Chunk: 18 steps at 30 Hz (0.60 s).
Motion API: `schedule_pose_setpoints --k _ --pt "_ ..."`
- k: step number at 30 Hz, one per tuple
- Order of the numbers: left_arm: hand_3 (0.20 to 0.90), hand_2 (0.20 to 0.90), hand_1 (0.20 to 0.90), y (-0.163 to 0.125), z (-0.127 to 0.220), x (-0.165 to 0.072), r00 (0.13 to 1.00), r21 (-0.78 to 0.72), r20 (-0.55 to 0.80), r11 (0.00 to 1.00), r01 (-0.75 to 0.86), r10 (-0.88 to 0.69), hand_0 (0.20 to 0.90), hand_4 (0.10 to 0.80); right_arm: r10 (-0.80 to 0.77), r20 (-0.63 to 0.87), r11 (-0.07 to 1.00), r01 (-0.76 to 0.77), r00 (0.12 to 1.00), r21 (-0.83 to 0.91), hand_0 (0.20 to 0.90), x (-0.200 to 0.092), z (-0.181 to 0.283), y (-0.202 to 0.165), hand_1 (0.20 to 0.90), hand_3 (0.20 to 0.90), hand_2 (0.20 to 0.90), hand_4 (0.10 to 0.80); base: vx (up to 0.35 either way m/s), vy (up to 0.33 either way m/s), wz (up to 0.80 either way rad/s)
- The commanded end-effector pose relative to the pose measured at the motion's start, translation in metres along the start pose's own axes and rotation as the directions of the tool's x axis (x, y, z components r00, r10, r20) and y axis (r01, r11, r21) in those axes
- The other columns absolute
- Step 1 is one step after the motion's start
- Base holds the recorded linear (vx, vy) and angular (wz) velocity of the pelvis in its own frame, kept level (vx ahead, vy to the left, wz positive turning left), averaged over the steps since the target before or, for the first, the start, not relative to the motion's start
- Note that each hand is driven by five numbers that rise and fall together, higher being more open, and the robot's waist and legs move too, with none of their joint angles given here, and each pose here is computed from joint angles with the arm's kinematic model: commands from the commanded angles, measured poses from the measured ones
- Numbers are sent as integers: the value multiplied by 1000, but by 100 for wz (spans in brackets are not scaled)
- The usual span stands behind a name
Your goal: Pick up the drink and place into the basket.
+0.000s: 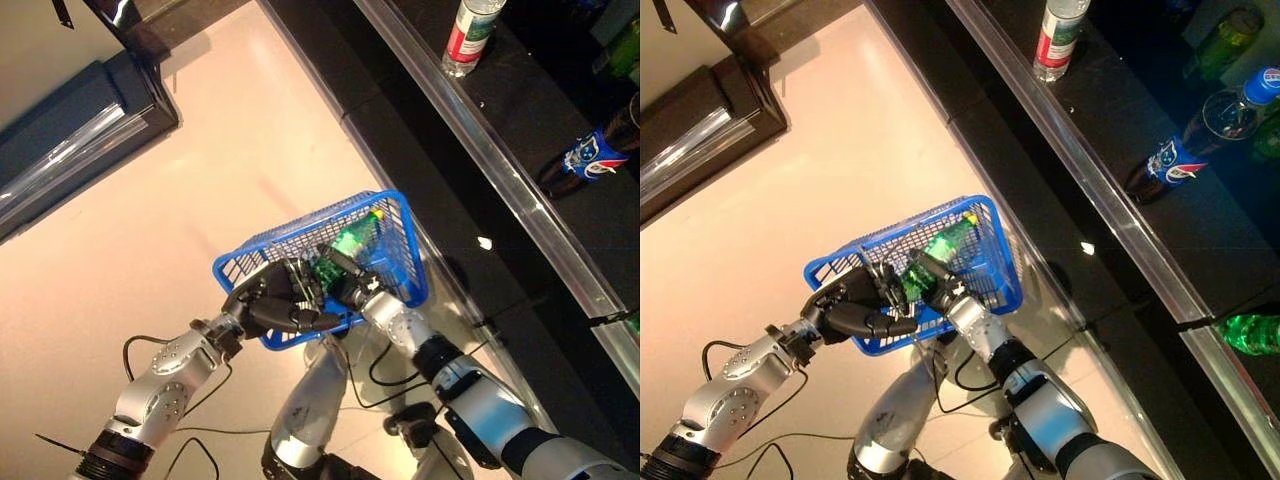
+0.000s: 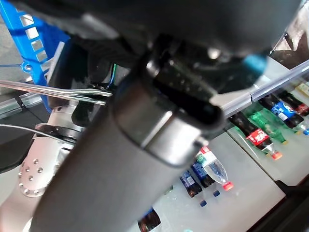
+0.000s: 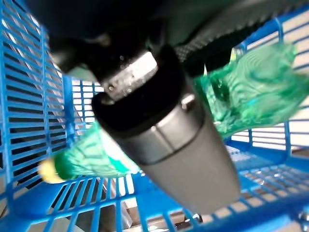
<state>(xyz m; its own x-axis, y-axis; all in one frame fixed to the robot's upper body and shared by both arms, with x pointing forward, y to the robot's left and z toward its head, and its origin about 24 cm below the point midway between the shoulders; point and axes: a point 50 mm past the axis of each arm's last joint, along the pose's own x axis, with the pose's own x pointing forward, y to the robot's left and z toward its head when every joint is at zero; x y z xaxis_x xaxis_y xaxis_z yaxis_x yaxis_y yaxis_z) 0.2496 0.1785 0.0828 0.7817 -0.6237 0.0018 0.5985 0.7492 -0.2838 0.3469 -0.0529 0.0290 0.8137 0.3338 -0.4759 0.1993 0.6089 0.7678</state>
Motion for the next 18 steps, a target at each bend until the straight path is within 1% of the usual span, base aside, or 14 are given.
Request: schedule_pose_setpoints --k 1,5,10,13,15,18 --pt "200 300 300 -77 90 11 798 222 390 888 403 -460 300 100 402 -48 903 -404 915 -143 900 -7 -3 110 900 900 900 800 0 0 0" --pt "200 300 300 -76 89 11 802 203 400 896 394 -443 300 100 433 -71 871 -438 898 -223 900 -9 -3 109 900 900 900 800 -13 -3 -4" --pt "200 300 300 -73 87 9 809 171 400 903 395 -430 300 100 471 -35 850 -464 881 -249 900 -11 9 106 900 900 900 800 -6 -4 -1" --pt "200 300 300 -69 86 5 815 159 410 912 378 -409 300 100 509 -12 820 -489 861 -298 900 -15 16 104 900 900 900 800 -2 0 1" --pt "200 300 300 -67 87 -1 806 172 427 912 373 -410 300 100 548 -36 766 -519 836 -378 900 -21 17 97 900 900 900 800 0 0 0" --pt "200 300 300 -63 84 -9 810 165 441 922 350 -386 300 100 561 -65 744 -537 825 -398 900 -27 20 75 900 900 900 800 0 0 0"
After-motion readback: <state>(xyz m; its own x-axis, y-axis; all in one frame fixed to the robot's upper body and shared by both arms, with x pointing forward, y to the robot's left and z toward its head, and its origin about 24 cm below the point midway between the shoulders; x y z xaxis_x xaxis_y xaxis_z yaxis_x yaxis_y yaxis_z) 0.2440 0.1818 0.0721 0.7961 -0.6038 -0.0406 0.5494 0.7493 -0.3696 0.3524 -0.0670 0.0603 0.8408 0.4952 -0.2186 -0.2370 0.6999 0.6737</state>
